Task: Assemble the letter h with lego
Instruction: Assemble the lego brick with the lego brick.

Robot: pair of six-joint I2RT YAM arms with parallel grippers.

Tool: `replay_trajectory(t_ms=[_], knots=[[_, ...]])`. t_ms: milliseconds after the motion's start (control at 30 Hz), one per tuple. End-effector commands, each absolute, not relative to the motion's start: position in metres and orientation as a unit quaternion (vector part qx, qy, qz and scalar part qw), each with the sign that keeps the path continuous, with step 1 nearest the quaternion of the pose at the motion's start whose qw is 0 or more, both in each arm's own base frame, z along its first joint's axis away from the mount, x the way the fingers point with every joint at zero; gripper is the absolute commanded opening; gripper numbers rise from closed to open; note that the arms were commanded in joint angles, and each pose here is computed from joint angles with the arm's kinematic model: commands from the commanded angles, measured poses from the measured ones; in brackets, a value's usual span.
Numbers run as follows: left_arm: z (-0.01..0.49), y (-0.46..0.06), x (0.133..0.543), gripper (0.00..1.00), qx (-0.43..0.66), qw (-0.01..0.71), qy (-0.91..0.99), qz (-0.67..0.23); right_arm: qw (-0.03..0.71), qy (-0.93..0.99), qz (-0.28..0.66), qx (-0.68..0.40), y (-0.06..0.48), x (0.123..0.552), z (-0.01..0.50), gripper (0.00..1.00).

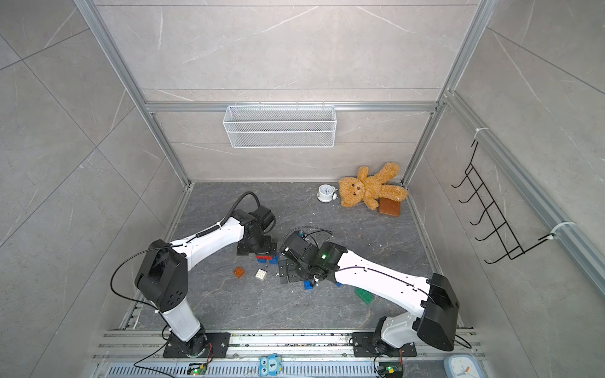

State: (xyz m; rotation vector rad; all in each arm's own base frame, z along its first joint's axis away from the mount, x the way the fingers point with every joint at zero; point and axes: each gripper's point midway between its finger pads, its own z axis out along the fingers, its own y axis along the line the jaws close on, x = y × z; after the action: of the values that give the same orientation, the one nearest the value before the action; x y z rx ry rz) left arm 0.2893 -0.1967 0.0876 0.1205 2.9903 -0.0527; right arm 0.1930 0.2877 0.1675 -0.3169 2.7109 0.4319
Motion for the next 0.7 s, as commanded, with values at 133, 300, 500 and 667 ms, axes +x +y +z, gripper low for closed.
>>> replay_trajectory(t_ms=[133, 300, 500, 667], knots=[[0.133, -0.193, 0.292, 1.00, 0.020, 0.117, 0.990, -0.070, 0.193, 0.964, 0.146, -0.114, 0.286, 0.191, 0.172, 1.00], [0.120, -0.182, 0.288, 1.00, -0.025, 0.090, 0.991, -0.100, 0.191, 0.964, 0.148, -0.114, 0.288, 0.191, 0.171, 1.00], [0.102, -0.180, 0.285, 1.00, -0.044, 0.067, 0.991, -0.112, 0.189, 0.964, 0.145, -0.119, 0.291, 0.190, 0.171, 1.00], [0.093, -0.178, 0.284, 1.00, -0.051, 0.059, 0.991, -0.112, 0.187, 0.964, 0.145, -0.118, 0.292, 0.188, 0.169, 1.00]])
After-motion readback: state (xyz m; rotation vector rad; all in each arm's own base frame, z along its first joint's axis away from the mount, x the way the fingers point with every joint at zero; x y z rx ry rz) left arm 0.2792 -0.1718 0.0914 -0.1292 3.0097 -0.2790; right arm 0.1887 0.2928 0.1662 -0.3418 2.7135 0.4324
